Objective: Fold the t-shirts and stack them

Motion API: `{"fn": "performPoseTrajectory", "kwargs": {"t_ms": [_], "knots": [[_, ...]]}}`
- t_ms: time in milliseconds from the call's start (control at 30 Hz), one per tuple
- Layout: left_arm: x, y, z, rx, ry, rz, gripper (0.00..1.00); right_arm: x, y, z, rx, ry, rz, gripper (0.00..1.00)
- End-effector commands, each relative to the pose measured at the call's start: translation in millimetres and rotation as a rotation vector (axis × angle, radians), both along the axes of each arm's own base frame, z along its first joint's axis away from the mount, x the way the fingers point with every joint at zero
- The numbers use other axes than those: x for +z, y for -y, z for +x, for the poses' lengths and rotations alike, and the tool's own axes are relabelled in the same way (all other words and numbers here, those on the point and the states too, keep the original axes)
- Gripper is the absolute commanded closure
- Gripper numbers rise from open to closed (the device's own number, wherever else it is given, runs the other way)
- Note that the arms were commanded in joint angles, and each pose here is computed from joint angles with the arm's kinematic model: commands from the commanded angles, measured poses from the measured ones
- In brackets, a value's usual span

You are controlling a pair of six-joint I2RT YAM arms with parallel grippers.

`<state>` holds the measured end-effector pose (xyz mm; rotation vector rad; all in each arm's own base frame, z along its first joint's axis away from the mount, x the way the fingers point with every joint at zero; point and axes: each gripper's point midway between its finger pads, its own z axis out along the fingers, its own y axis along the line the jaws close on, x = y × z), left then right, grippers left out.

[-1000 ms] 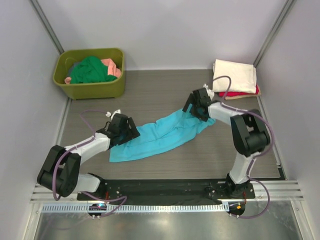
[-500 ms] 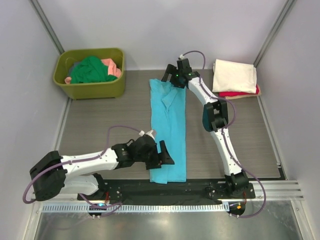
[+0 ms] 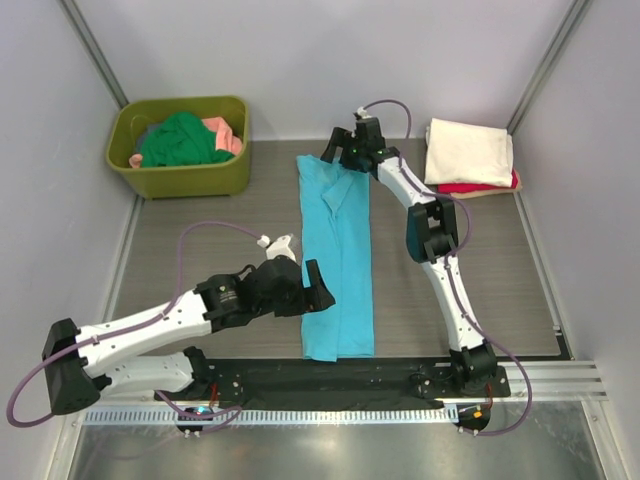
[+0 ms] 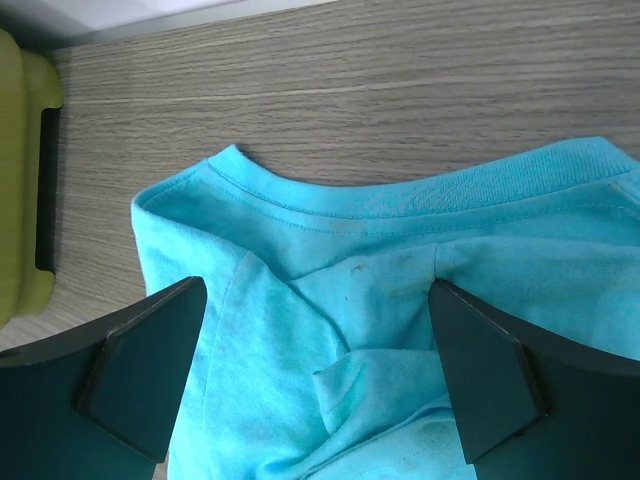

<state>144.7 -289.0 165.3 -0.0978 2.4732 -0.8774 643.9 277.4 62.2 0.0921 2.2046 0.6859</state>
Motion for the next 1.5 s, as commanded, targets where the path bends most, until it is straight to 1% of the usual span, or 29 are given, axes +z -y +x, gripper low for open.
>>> {"fn": "performPoseTrajectory", "kwargs": {"t_ms": [0,33,100,133,200,233,267,300,333,367,400,433,467,500,533,567,600,633,667,700,733,833,933,967,1033,1067,1200,1300,1467], "knots": [[0.2,-37.6,14.6,0.075,0.106,0.150,0.18,130.6,-1.7,7.4,0.038,0.256,0.064,0.00],[-2.7,-43.4,14.7,0.080,0.110,0.177,0.18,133.7,0.1,4.1,0.035,0.252,0.069,0.00],[-6.1,-48.8,17.1,0.087,0.127,0.203,0.18,157.9,1.9,-3.1,0.037,0.279,0.082,0.00],[-8.0,-48.9,16.8,0.084,0.126,0.209,0.18,173.8,5.8,-13.4,0.033,0.285,0.084,0.00],[-13.8,-49.2,16.0,0.072,0.122,0.227,0.18,185.8,14.9,-27.4,0.007,0.281,0.068,0.00],[-15.9,-49.3,15.4,0.068,0.118,0.232,0.18,190.7,23.4,-48.8,-0.001,0.264,0.046,0.00],[-18.7,-50.4,14.8,0.067,0.116,0.236,0.18,190.8,24.3,-63.0,0.005,0.260,0.023,0.00],[-27.1,-54.1,14.4,0.071,0.113,0.255,0.18,185.1,35.4,-72.4,-0.036,0.258,-0.034,0.00],[-29.8,-54.3,14.6,0.072,0.115,0.252,0.18,180.5,48.7,-105.2,-0.050,0.235,-0.073,0.00],[-33.1,-55.3,14.4,0.073,0.115,0.255,0.18,176.7,48.7,-121.7,-0.050,0.240,-0.090,0.00],[-35.2,-56.7,13.6,0.069,0.115,0.257,0.18,176.0,61.5,-137.3,-0.096,0.247,-0.121,0.00],[-38.8,-57.5,13.1,0.064,0.117,0.259,0.18,128.6,74.0,-167.4,-0.113,0.155,-0.163,0.00],[-40.0,-57.6,12.5,0.060,0.117,0.259,0.18,156.6,83.4,-191.3,-0.141,0.200,-0.133,0.00],[-41.0,-58.2,12.3,0.055,0.121,0.261,0.18,146.4,87.4,-212.8,-0.143,0.164,-0.134,0.00],[-43.4,-59.7,12.8,0.054,0.126,0.266,0.19,109.8,94.6,-244.5,-0.142,0.064,-0.142,0.00],[-45.1,-61.3,12.4,0.051,0.128,0.272,0.19,118.0,101.6,-275.4,-0.136,0.044,-0.130,0.00],[-46.1,-62.5,12.9,0.056,0.131,0.274,0.19,106.8,103.8,-295.9,-0.126,0.005,-0.127,0.01],[-47.0,-63.7,13.2,0.055,0.134,0.277,0.20,76.3,102.8,-330.9,-0.088,-0.073,-0.129,0.00],[-51.2,-66.5,11.9,0.054,0.129,0.286,0.20,64.6,103.7,-353.8,-0.085,-0.133,-0.112,0.00],[-52.5,-66.3,11.4,0.052,0.127,0.284,0.20,71.8,104.0,-372.0,-0.074,-0.123,-0.071,0.00],[-55.2,-65.3,8.6,0.040,0.117,0.279,0.20,49.6,103.0,-398.8,-0.033,-0.190,-0.069,0.01],[-65.7,-62.8,3.9,0.025,0.090,0.271,0.20,31.5,111.9,-443.6,-0.031,-0.300,-0.038,0.02],[-76.0,-60.5,-1.1,0.022,0.058,0.256,0.20,19.4,105.6,-474.0,0.002,-0.389,0.033,0.07],[-80.0,-59.6,-3.4,0.024,0.041,0.249,0.21,16.4,98.7,-486.2,0.043,-0.420,0.045,0.11],[-86.3,-59.6,-6.5,0.023,0.024,0.242,0.21,8.9,95.2,-503.1,0.063,-0.467,0.043,0.14],[-87.3,-58.6,-9.0,0.016,0.015,0.234,0.22,4.5,93.4,-516.5,0.094,-0.495,0.020,0.18],[-94.8,-61.5,-16.5,0.022,-0.019,0.208,0.23,-4.6,86.5,-539.5,0.132,-0.524,0.034,0.27],[-101.3,-62.9,-22.9,0.012,-0.038,0.191,0.26,-22.0,83.0,-553.3,0.142,-0.562,0.056,0.32],[-111.1,-63.9,-32.5,-0.016,-0.075,0.186,0.27,-30.6,69.4,-561.6,0.179,-0.586,0.050,0.34]]}}
